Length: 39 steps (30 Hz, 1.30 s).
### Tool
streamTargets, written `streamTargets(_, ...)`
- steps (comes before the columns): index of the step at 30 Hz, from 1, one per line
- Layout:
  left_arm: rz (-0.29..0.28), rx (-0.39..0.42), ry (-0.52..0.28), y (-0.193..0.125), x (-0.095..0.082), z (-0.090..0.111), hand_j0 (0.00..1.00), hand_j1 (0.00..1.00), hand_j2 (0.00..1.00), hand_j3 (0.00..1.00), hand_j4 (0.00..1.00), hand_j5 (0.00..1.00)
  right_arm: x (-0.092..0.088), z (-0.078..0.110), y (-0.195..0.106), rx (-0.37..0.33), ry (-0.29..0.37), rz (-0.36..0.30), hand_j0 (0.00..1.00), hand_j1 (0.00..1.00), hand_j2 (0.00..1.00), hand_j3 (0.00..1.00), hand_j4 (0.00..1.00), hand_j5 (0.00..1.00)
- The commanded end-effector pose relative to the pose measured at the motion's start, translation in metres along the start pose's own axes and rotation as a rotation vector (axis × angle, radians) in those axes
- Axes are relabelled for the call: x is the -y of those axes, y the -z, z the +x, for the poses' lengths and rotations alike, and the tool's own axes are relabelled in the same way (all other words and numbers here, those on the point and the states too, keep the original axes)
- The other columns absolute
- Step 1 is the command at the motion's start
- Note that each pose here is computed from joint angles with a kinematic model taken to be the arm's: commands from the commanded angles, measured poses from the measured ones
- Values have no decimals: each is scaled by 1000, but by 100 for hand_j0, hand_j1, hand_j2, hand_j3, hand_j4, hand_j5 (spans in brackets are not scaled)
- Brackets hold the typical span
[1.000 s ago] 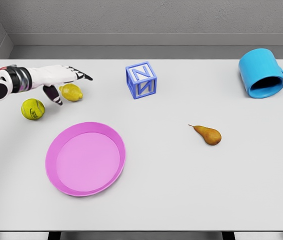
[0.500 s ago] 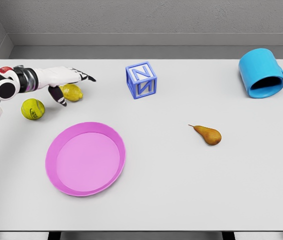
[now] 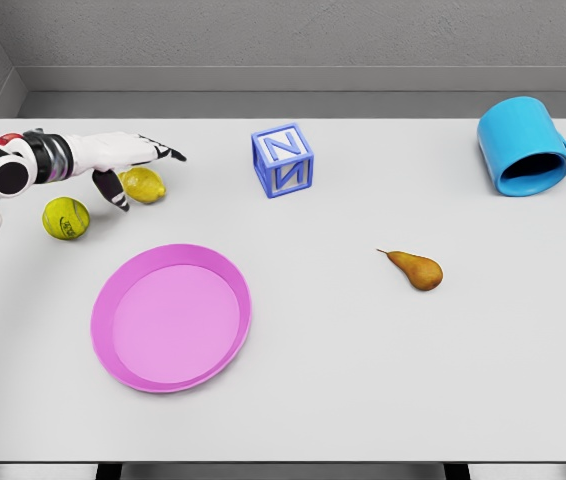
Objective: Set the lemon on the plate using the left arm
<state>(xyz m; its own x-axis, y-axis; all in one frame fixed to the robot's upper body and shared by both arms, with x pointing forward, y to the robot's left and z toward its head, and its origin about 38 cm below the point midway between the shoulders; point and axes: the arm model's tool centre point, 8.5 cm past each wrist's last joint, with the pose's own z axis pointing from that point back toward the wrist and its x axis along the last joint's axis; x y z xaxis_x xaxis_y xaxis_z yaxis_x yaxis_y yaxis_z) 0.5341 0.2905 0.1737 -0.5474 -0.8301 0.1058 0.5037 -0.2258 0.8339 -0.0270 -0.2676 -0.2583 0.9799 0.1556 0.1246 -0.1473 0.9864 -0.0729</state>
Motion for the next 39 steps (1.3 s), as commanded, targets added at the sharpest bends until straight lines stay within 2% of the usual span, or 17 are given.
streamTargets(1, 1, -8, -10, 0, 1, -2, 100, 100, 100, 100, 100, 100, 0, 0, 0, 1, 0, 0, 100, 100, 100, 100, 100, 100)
streamTargets(26, -6, 3, -14, 7, 2, 3, 100, 100, 100, 100, 100, 100, 0, 0, 0, 1, 0, 0, 100, 100, 100, 100, 100, 100)
streamTargets(39, -11, -17, -22, 6, 2, -2, 100, 100, 100, 100, 100, 100, 0, 0, 0, 0, 0, 0, 100, 100, 100, 100, 100, 100)
